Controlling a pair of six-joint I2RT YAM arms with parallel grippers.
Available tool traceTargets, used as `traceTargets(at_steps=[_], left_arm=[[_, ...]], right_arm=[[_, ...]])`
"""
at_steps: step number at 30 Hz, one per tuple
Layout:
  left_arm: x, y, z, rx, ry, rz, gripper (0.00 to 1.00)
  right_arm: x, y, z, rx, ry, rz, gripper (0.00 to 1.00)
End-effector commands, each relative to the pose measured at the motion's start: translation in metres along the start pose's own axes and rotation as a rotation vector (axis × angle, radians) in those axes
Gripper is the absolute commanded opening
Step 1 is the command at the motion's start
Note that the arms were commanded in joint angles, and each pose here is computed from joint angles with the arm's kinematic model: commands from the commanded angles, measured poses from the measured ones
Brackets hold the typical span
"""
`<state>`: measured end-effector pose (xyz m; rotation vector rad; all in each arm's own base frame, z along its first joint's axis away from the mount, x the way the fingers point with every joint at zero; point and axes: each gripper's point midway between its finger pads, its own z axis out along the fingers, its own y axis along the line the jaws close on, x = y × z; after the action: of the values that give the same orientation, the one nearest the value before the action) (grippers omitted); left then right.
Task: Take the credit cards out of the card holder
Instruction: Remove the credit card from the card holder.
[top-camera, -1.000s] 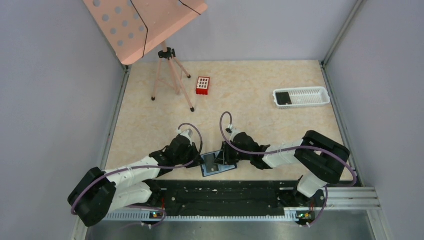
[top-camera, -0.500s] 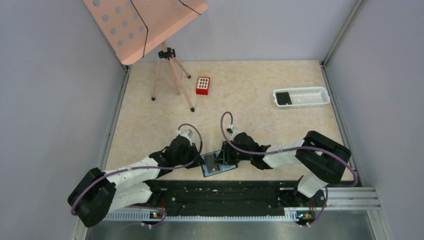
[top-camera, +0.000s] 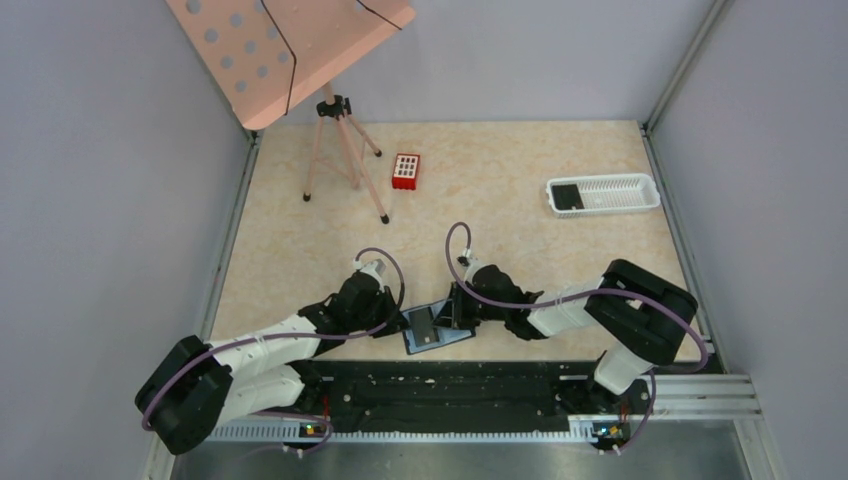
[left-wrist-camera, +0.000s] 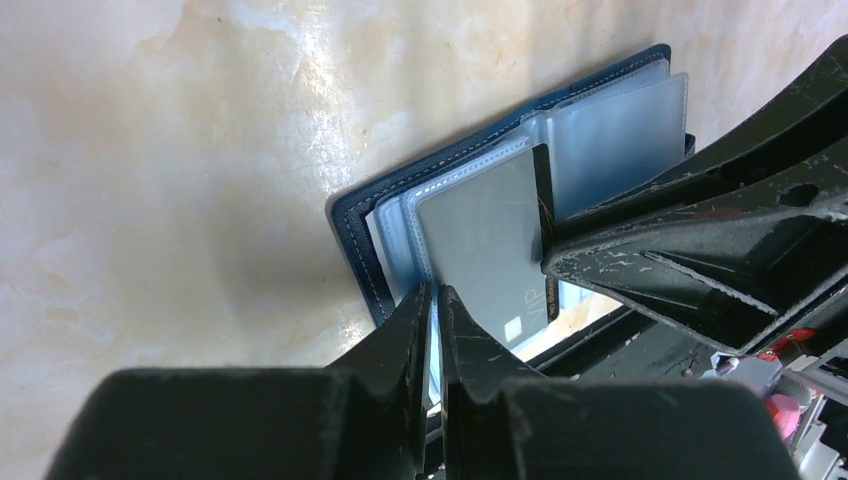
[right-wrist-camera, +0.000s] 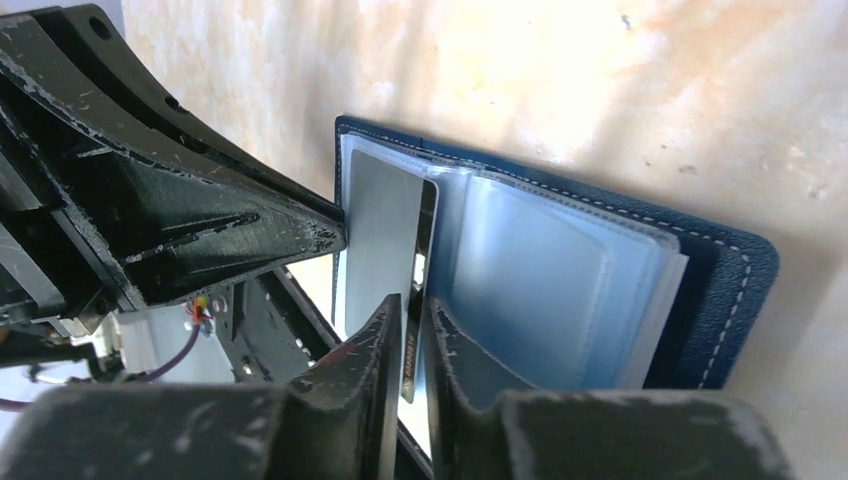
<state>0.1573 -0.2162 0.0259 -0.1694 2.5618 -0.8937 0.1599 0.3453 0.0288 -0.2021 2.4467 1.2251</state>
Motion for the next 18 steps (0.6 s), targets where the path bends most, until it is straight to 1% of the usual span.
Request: traceTargets(at_steps=[1, 2, 3, 9, 18], left_arm=[[0.007, 0.007, 0.001, -0.008, 0.015, -0.001, 0.12], [0.006, 0.007, 0.001, -0.009, 0.014, -0.001, 0.12], [0.006, 0.007, 0.001, -0.011, 0.014, 0.0, 0.12], [0.008, 0.013, 0.004, -0.036, 0.02, 0.003, 0.12], [0.009, 0.02, 0.006, -0.061, 0.022, 0.006, 0.12]], right_arm=[[-0.006, 0.013, -0.001, -0.082, -0.02, 0.011, 0.07], [-0.006, 0.012, -0.001, -0.08, -0.02, 0.012, 0.02], [-0.007, 0.012, -0.002, -0.079, -0.022, 0.011, 0.0], [-0.009, 0.012, -0.008, -0.08, -0.036, 0.013, 0.0], [-0.013, -0.001, -0.018, -0.041, -0.06, 0.043, 0.0]])
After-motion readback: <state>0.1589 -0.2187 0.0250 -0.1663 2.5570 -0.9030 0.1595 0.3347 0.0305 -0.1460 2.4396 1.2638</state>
